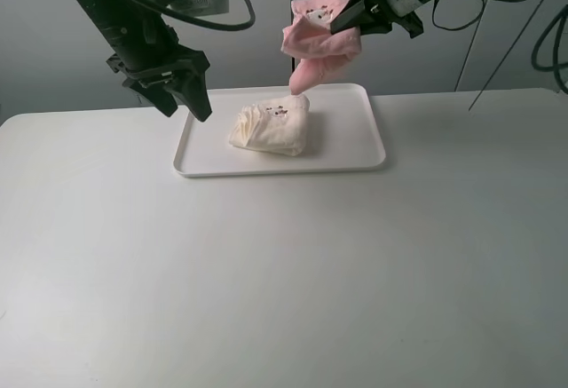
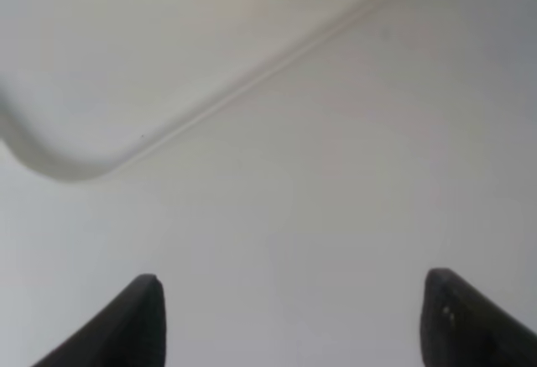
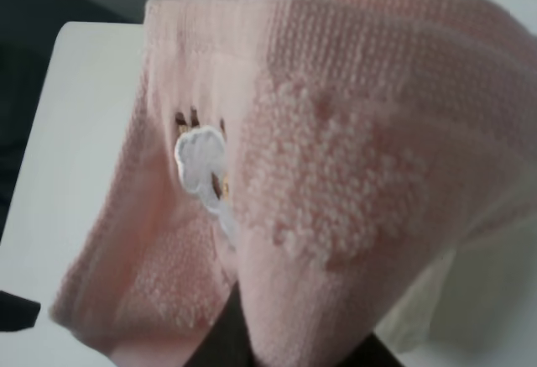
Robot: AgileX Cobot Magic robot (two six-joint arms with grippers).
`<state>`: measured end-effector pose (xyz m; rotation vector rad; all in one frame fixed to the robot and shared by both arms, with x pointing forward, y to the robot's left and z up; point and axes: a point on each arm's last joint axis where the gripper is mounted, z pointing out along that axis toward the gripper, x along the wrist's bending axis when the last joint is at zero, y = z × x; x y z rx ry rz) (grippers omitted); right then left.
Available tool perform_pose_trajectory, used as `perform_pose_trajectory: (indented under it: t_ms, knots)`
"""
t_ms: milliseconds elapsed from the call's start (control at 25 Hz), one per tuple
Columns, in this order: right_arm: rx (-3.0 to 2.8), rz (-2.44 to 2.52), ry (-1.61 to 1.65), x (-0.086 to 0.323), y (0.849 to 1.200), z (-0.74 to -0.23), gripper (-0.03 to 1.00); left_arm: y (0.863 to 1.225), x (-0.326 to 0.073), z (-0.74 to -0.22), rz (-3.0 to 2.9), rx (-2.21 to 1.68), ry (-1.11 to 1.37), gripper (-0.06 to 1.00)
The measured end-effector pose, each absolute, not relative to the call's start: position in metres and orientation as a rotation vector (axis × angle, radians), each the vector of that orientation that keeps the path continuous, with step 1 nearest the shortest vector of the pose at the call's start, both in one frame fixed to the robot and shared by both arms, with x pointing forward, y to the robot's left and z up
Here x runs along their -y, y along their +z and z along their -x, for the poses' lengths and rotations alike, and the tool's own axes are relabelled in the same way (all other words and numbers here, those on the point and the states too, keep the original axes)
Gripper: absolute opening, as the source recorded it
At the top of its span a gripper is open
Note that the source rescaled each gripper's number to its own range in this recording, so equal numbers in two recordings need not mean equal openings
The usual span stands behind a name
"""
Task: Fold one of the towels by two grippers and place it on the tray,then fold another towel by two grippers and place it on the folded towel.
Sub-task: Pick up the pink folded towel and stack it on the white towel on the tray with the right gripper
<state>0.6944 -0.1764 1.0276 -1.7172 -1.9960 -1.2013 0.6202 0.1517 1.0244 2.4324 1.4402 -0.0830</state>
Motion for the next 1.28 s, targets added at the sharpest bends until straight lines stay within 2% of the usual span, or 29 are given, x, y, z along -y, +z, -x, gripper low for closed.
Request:
perform_pose_trajectory:
  t_ms: [560,1000,1280]
  knots:
    - [1.678,1.567,-1.338,0.116,1.008,-0.735,0.10,1.021,-0.165,-0.600,-2.408,-1.460,-0.078,0.82]
    - [1.687,1.560,-1.039,0.094,0.926,-0.729,0.10,1.021,-0.166,-0.601,-2.410,-1.456,-0.073,0.82]
    - [1.878,1.664,-0.819,0.094,0.899,-0.722,0.10,1.021,-0.166,-0.602,-2.416,-1.453,-0.049,0.82]
